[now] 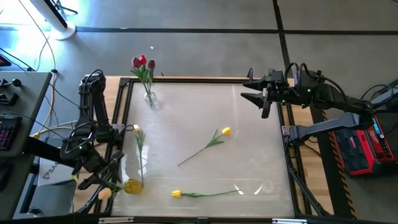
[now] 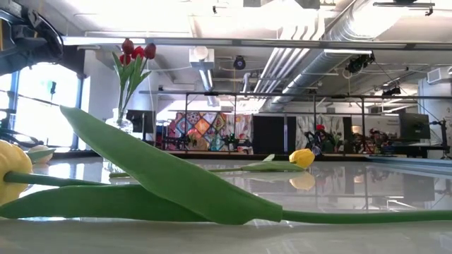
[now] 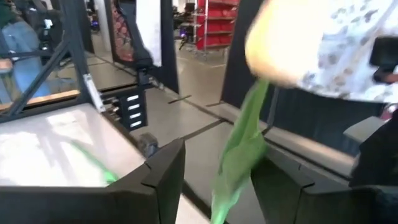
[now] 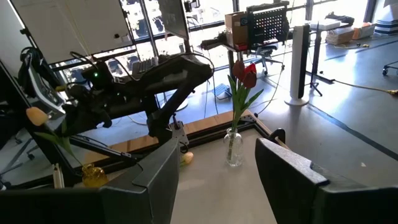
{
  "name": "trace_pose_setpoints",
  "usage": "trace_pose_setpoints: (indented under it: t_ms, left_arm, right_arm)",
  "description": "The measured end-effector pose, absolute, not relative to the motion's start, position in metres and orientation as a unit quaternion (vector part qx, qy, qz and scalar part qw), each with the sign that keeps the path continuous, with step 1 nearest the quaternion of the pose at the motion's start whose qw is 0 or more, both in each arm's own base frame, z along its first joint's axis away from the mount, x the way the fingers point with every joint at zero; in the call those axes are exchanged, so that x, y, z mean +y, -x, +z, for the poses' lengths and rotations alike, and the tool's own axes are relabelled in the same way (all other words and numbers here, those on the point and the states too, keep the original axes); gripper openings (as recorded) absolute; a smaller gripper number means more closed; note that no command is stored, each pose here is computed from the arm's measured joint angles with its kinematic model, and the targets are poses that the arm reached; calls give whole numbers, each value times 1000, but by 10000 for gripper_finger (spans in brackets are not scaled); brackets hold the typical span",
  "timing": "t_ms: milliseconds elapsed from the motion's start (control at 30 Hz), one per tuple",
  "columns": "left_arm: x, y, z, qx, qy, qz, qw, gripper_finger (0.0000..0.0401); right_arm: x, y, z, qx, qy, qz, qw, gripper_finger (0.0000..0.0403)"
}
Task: Sort flowers into vase by color
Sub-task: Put the right white flower into the yellow vase, then put the white flower into the yellow vase
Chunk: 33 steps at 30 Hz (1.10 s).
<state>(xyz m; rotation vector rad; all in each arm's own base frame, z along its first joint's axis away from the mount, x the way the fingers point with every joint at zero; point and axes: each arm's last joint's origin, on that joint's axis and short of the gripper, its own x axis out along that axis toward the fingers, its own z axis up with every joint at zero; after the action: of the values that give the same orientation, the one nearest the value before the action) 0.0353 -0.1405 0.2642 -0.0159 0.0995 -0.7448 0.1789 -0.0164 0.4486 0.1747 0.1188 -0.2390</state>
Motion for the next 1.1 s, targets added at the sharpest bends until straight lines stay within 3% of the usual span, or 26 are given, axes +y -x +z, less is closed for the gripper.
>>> trace_pose_setpoints:
  t_ms: [267, 533, 1100]
  left_arm:
    - [-133, -32, 294, 43, 18, -418, 907, 173]
    - [-118, -30, 322, 42, 21, -416, 908, 173]
    - [-114, -47, 337, 28, 18, -317, 948, 172]
  right_arm:
    - [-16, -179, 449, 59, -87, -119, 987, 199]
    - [-16, -179, 449, 59, -87, -119, 987, 199]
    - [-16, -179, 449, 59, -87, -119, 987, 199]
